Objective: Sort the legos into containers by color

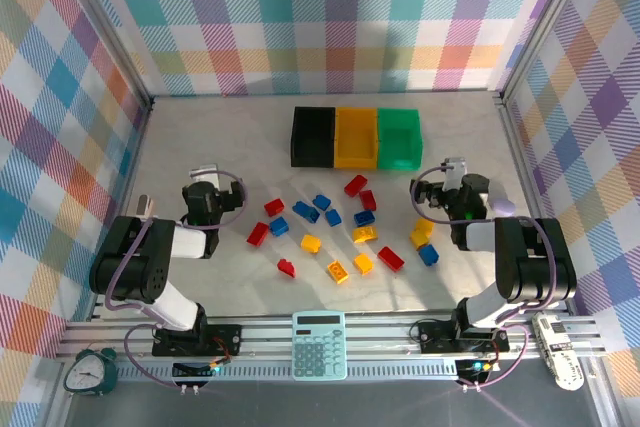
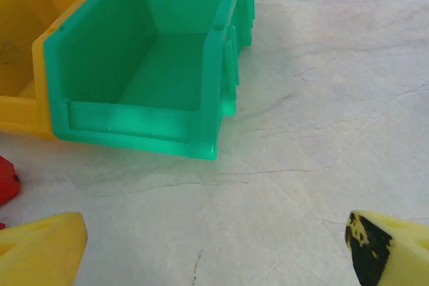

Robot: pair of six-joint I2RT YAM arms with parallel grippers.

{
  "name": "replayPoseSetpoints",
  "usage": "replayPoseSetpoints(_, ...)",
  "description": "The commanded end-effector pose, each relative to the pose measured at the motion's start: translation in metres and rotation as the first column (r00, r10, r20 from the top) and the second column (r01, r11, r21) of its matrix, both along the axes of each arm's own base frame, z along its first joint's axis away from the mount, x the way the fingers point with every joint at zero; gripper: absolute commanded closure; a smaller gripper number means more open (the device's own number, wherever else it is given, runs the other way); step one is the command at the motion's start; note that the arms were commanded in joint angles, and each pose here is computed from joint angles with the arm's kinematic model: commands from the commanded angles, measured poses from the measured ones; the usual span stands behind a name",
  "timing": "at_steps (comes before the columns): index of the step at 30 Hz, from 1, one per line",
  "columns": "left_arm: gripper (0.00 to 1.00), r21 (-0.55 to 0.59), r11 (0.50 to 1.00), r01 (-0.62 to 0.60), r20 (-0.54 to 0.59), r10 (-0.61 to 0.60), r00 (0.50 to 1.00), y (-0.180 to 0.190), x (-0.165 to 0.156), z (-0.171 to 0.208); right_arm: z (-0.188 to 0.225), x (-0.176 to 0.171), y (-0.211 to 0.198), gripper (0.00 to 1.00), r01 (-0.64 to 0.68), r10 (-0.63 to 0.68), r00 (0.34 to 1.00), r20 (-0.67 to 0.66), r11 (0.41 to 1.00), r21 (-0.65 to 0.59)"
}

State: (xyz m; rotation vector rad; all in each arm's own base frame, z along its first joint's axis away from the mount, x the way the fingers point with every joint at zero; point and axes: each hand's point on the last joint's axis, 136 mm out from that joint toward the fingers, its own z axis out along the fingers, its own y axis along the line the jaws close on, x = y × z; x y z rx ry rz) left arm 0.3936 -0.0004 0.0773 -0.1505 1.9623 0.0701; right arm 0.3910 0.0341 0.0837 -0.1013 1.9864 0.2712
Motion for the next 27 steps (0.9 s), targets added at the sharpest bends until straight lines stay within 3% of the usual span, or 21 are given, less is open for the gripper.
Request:
replayPoseSetpoints(1,0.0,-0.01,1.0,-0.001,0.022,0.001,1.0,0.0009,0.0049,0.0068,0.0096,0.0021,0.0013,0.01,-0.021,0.022,0.999,0.046,1.0,-0.009)
replayPoseSetpoints(27,0.0,-0.01,1.0,-0.002,0.018,0.002,1.0,0.0011,0.0051,0.0062,0.0103,0.0023,0.0013,0.01,-0.021,0.021,0.999,0.047,1.0,-0.008)
